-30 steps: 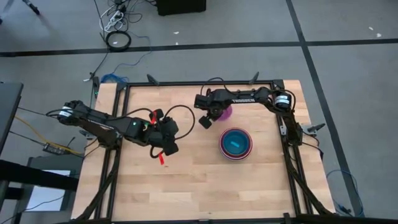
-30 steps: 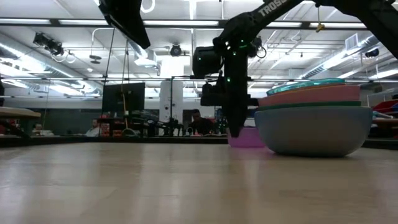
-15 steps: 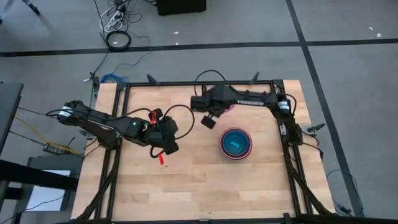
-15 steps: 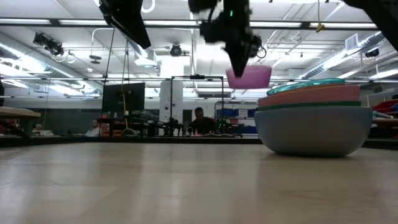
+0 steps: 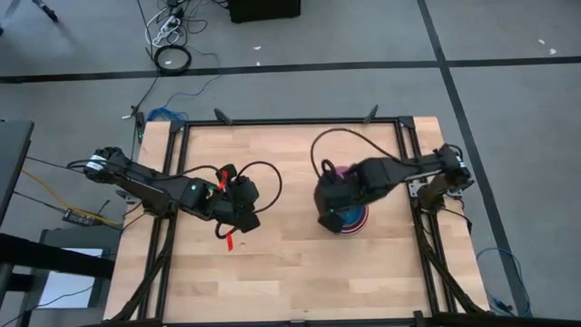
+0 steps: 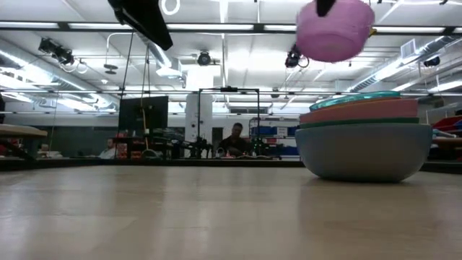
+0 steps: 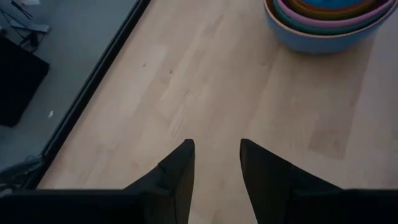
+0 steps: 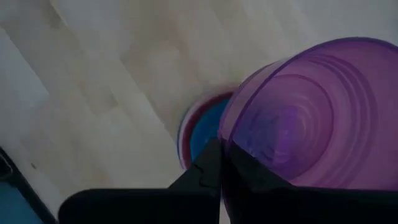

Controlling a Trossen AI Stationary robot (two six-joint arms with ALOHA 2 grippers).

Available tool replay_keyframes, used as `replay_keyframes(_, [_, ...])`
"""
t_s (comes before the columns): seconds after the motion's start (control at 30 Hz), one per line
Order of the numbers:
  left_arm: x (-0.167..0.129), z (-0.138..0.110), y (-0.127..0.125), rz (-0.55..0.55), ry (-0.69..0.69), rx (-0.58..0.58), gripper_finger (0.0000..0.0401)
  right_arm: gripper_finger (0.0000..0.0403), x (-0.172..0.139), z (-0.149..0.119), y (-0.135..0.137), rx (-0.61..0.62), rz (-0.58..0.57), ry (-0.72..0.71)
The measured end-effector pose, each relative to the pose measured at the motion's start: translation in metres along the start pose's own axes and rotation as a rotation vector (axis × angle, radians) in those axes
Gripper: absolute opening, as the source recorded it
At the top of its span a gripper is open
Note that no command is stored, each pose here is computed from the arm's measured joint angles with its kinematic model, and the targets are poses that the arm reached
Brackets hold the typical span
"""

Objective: Nest bowls inside each other
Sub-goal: Stack the violet bowl on top of blue bowl

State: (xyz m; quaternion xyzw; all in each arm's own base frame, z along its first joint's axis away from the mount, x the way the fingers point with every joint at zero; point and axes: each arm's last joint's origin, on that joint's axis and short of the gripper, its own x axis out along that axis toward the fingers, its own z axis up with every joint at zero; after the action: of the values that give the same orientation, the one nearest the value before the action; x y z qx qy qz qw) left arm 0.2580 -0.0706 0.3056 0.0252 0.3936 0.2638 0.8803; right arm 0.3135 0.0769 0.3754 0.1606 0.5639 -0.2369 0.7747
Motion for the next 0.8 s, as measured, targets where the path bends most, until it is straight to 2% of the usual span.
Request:
replay_keyframes(0.13, [-0.001, -0.001, -0.001, -0.002, -0.003, -0.022, 0.0137, 0.0, 0.015, -0.014, 0.002, 0.0, -0.007, 0.09])
replay_keyframes(0.33, [-0.003, -0.002, -0.003, -0.008, -0.009, -0.019, 0.0137, 0.0, 0.048, -0.029, 0.005, -0.005, -0.091, 0.172])
replay_keyframes(0.7, [-0.003, -0.001, -0.002, 0.029, -0.032, -0.017, 0.0137, 0.0002, 0.086, -0.033, 0.018, 0.011, -0.002, 0.145])
replay_keyframes(0.8, [-0.003, -0.001, -0.002, 0.03, -0.032, -0.016, 0.0137, 0.002, 0.089, -0.035, 0.018, 0.009, -0.005, 0.16])
